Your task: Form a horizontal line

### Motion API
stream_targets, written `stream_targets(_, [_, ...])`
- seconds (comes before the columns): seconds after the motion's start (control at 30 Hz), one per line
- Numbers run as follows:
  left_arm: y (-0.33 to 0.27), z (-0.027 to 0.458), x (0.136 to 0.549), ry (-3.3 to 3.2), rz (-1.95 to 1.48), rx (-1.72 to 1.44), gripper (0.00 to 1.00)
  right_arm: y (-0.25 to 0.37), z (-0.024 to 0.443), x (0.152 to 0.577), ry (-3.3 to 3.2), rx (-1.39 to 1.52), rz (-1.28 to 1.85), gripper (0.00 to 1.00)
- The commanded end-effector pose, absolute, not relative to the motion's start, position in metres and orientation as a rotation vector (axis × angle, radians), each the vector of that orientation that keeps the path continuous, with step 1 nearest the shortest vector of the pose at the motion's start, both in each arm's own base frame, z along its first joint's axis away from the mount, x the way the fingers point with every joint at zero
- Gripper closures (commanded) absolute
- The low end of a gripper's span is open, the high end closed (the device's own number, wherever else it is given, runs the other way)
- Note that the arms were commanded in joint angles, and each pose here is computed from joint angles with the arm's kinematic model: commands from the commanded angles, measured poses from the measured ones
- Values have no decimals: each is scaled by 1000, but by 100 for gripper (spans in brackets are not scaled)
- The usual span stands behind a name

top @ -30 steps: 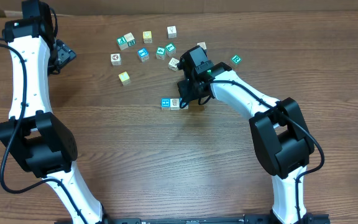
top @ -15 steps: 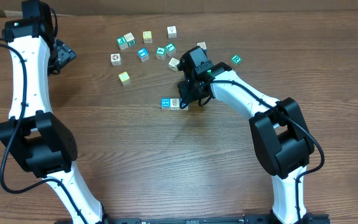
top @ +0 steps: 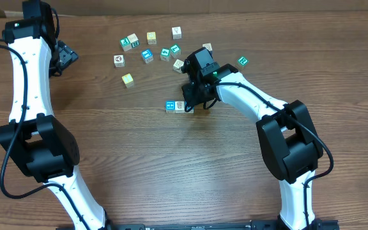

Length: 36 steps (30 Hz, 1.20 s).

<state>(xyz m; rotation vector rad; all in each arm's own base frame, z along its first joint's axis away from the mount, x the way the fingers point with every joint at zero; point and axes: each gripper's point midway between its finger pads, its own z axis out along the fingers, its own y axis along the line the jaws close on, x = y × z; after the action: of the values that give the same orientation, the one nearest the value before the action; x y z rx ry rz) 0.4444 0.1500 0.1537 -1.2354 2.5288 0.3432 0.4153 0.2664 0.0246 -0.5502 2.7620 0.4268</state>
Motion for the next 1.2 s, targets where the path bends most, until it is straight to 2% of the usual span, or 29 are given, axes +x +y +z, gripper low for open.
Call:
stream_targets(0.0, [148,159,446,2521,352,-1217,0,268,22,412,2769,-568,442,96])
stream_targets(0.2, [148,159,446,2521,352,-1217,0,267,23,416,2754,-561,419,95])
stream_targets(0.3, [148,159,446,2521,352,-1217,0,257,25,431,2716,-520,339,95])
stream_targets(0.4, [148,159,446,2521,352,-1217,0,253,32,440,2705,-486,342,91])
stream_targets(0.53, [148,159,446,2521,352,-1217,0,231,34,448,2759,-242,289,91])
stream_targets(0.63, [148,159,446,2521,352,-1217,0,216,28,440,2825,-133,248,92])
stream_targets(0.7, [148,159,446,2521,352,-1217,0,212,25,432,2864,-128,232,93])
stream_targets(0.73, [148,159,446,2521,352,-1217,0,210,22,422,2904,-133,217,96])
stream_targets(0.9, [148,159,446,2521,352,-1217,0,216,18,396,2999,-171,235,96])
stream_targets(1.17, [148,159,446,2521,352,-1217,0,236,19,391,2990,-213,348,96])
